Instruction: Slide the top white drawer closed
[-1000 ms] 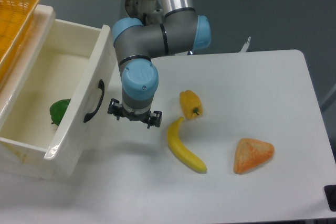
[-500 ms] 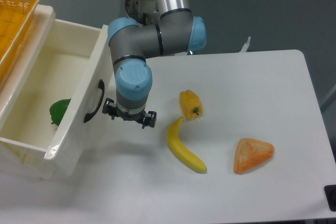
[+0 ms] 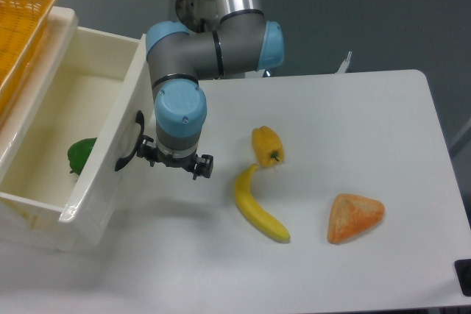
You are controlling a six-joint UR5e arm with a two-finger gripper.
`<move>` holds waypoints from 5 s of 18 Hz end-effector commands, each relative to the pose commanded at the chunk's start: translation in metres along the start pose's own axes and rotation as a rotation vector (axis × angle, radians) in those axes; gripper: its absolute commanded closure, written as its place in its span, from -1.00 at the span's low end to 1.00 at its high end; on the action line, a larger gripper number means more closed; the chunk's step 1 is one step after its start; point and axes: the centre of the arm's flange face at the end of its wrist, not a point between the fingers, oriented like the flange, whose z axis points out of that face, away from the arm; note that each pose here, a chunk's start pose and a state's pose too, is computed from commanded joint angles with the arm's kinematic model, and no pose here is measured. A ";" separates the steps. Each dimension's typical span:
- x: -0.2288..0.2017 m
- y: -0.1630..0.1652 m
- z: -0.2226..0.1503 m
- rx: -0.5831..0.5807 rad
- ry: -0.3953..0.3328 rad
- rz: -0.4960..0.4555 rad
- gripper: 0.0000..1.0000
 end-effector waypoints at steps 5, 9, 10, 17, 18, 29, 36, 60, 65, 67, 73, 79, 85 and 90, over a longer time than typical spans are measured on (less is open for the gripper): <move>0.009 0.000 -0.002 0.006 0.006 0.007 -1.00; 0.013 -0.001 0.000 0.004 0.008 0.014 -1.00; 0.016 -0.002 -0.001 0.004 0.007 0.019 -1.00; 0.033 -0.003 -0.004 0.008 0.002 0.029 -1.00; 0.035 -0.003 -0.003 0.008 0.002 0.031 -1.00; 0.067 -0.006 0.001 -0.002 -0.003 0.056 -1.00; 0.088 -0.007 -0.001 0.004 -0.006 0.090 -1.00; 0.107 -0.007 -0.002 0.006 -0.011 0.100 -1.00; 0.108 -0.007 -0.001 0.003 -0.009 0.095 -1.00; 0.109 -0.007 0.000 0.003 -0.009 0.097 -1.00; 0.110 -0.007 -0.001 0.005 -0.010 0.099 -1.00; 0.112 -0.008 -0.001 0.006 -0.011 0.100 -1.00; 0.093 -0.009 -0.002 0.009 -0.014 0.093 -1.00; 0.058 -0.007 -0.014 0.025 -0.025 0.139 -1.00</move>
